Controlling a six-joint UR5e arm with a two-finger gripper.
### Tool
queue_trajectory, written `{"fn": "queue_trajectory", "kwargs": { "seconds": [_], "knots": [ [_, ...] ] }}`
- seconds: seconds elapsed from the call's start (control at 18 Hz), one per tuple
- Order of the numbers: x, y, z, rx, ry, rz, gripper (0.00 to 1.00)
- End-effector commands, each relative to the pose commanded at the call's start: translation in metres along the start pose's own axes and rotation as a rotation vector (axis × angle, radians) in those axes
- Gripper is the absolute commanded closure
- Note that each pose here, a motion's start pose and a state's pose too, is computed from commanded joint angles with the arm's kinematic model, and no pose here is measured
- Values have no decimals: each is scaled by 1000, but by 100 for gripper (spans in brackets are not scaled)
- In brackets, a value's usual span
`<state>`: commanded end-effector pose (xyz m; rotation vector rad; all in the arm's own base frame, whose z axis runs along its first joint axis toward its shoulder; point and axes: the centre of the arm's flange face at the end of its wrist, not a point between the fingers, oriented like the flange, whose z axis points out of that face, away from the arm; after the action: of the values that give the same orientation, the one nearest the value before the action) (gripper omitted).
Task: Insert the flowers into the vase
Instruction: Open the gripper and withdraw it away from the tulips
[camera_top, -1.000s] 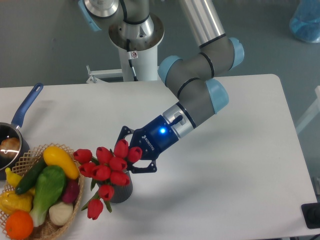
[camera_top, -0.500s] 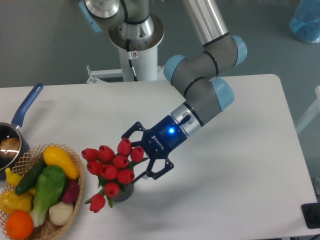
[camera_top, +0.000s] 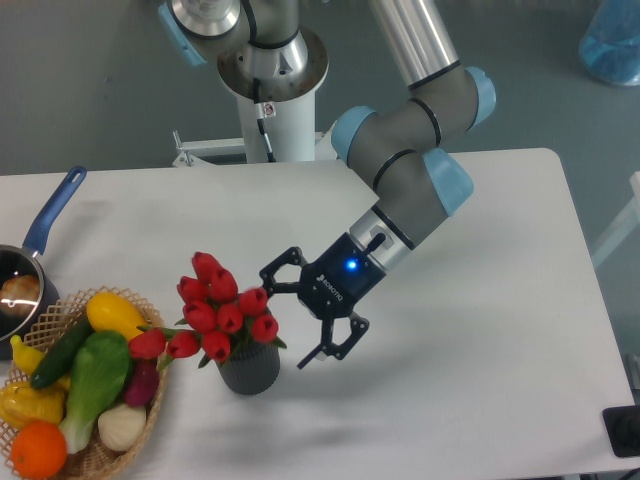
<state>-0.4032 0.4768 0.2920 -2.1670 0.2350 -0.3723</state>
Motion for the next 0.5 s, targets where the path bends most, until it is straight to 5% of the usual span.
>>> {"fn": "queue_trajectory", "kwargs": {
  "seconds": [0.5],
  "knots": [
    [-21,-2,-67,-58,-147,40,0]
  ]
}}
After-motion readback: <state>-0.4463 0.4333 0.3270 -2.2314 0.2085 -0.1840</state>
